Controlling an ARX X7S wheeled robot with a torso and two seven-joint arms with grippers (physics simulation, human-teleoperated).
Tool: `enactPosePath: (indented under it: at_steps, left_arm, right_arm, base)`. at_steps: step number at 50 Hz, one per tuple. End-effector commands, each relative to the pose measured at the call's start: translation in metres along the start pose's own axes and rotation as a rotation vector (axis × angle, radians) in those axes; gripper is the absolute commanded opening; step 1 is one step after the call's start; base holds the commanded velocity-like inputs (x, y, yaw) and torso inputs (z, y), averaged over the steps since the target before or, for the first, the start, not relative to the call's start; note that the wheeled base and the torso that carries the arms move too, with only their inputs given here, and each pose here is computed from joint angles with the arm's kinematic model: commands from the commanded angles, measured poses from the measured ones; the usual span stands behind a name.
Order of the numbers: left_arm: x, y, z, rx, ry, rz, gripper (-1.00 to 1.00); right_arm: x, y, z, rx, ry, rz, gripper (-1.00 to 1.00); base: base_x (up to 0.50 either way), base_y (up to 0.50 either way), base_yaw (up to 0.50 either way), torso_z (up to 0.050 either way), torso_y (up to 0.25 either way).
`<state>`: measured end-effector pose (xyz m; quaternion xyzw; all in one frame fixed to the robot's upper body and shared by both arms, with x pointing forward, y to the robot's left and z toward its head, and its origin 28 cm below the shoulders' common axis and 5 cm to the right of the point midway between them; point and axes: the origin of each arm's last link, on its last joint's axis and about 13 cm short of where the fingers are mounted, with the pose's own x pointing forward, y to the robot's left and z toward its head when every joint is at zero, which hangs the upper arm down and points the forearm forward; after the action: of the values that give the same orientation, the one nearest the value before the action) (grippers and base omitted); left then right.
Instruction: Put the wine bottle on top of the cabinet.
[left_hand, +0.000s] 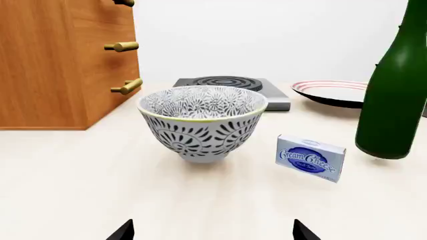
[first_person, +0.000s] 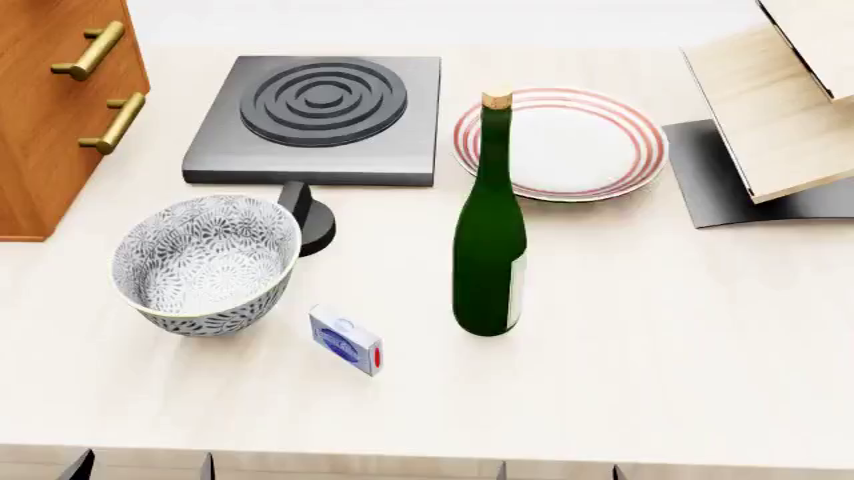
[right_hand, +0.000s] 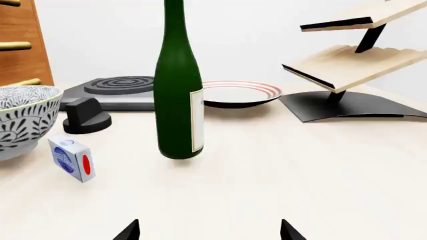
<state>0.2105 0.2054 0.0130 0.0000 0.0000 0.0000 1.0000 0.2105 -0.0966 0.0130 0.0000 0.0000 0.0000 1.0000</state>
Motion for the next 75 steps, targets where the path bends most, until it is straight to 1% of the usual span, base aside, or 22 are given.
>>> enactPosePath:
  at_steps: [1,11,12,16,23,27,28,29,30,34,35,37,38,44,45,53,62,63,66,69,73,75]
  left_arm:
    - [0.0,0.0,0.0,0.0,0.0,0.0,1.0]
    - [0.001,0.0,-0.001,-0.007,0.002,0.007,1.0]
    - [0.0,0.001,-0.002,0.031,0.038,0.01,1.0]
    - [0.001,0.0,-0.001,-0.006,0.019,0.003,1.0]
    - [0.001,-0.001,0.001,-0.005,0.004,-0.003,1.0]
    - [0.0,-0.001,0.002,-0.006,-0.008,-0.006,1.0]
    - [0.0,0.0,0.002,0.021,-0.014,-0.001,1.0]
    - [-0.001,-0.001,0.002,0.027,-0.019,-0.001,1.0]
    - [-0.002,-0.001,0.004,0.017,-0.023,-0.003,1.0]
    - [-0.003,-0.001,0.007,0.045,-0.041,-0.006,1.0]
    - [-0.004,-0.002,0.011,0.064,-0.057,-0.002,1.0]
    - [-0.005,-0.002,0.016,0.048,-0.067,-0.001,1.0]
    - [-0.007,-0.002,0.021,0.062,-0.08,0.002,1.0]
    - [-0.011,-0.001,0.036,0.059,-0.119,0.012,1.0]
    - [-0.01,-0.001,0.04,0.051,-0.139,0.016,1.0]
    - [-0.013,-0.008,0.054,0.06,-0.174,-0.016,1.0]
    - [-0.02,-0.013,0.091,0.074,-0.279,-0.042,1.0]
    - [-0.023,-0.014,0.099,0.075,-0.305,-0.043,1.0]
    - [-0.028,-0.017,0.113,0.075,-0.345,-0.054,1.0]
    - [-0.032,-0.019,0.122,0.087,-0.374,-0.073,1.0]
    - [-0.04,-0.021,0.139,0.076,-0.44,-0.095,1.0]
    - [-0.043,-0.022,0.144,0.082,-0.452,-0.097,1.0]
  right_arm:
    - [0.0,0.0,0.0,0.0,0.0,0.0,1.0]
    - [0.0,0.0,-0.001,0.006,0.006,-0.001,1.0]
    - [0.0,0.0,-0.001,0.006,0.007,-0.002,1.0]
    - [0.0,0.0,-0.001,0.006,0.01,-0.003,1.0]
    - [0.0,-0.001,-0.001,0.018,0.014,-0.013,1.0]
    - [-0.001,-0.001,0.001,0.007,0.007,-0.012,1.0]
    - [-0.001,-0.001,0.001,-0.007,-0.001,-0.015,1.0]
    - [-0.002,0.0,0.002,-0.014,-0.007,-0.015,1.0]
    - [-0.003,0.0,0.004,-0.04,-0.029,-0.022,1.0]
    - [-0.007,0.001,0.011,-0.063,-0.05,-0.019,1.0]
    - [-0.009,0.001,0.015,-0.064,-0.059,-0.02,1.0]
    - [-0.009,0.001,0.017,-0.071,-0.069,-0.022,1.0]
    - [-0.01,0.0,0.02,-0.073,-0.078,-0.025,1.0]
    - [-0.01,0.002,0.029,-0.077,-0.107,-0.02,1.0]
    - [-0.01,0.003,0.032,-0.085,-0.119,-0.017,1.0]
    - [-0.012,0.005,0.05,-0.08,-0.167,0.006,1.0]
    - [-0.02,0.009,0.09,-0.078,-0.282,0.011,1.0]
    - [-0.021,0.009,0.096,-0.077,-0.299,0.012,1.0]
    - [-0.024,0.01,0.105,-0.079,-0.32,0.015,1.0]
    - [-0.028,0.011,0.115,-0.076,-0.349,0.022,1.0]
    - [-0.036,0.012,0.134,-0.066,-0.402,0.032,1.0]
    - [-0.038,0.013,0.139,-0.067,-0.414,0.036,1.0]
  base:
    - [0.0,0.0,0.0,0.0,0.0]
    - [0.0,0.0,0.0,0.0,0.0]
    - [0.0,0.0,0.0,0.0,0.0]
    - [0.0,0.0,0.0,0.0,0.0]
    - [0.0,0.0,0.0,0.0,0.0]
    - [0.0,0.0,0.0,0.0,0.0]
    - [0.0,0.0,0.0,0.0,0.0]
    - [0.0,0.0,0.0,0.0,0.0]
    - [0.0,0.0,0.0,0.0,0.0]
    - [0.0,0.0,0.0,0.0,0.0]
    - [0.0,0.0,0.0,0.0,0.0]
    - [0.0,0.0,0.0,0.0,0.0]
    - [0.0,0.0,0.0,0.0,0.0]
    - [0.0,0.0,0.0,0.0,0.0]
    - [0.0,0.0,0.0,0.0,0.0]
    - [0.0,0.0,0.0,0.0,0.0]
    - [0.0,0.0,0.0,0.0,0.0]
    - [0.0,0.0,0.0,0.0,0.0]
    - [0.0,0.0,0.0,0.0,0.0]
    - [0.0,0.0,0.0,0.0,0.0]
    - [0.0,0.0,0.0,0.0,0.0]
    - [0.0,0.0,0.0,0.0,0.0]
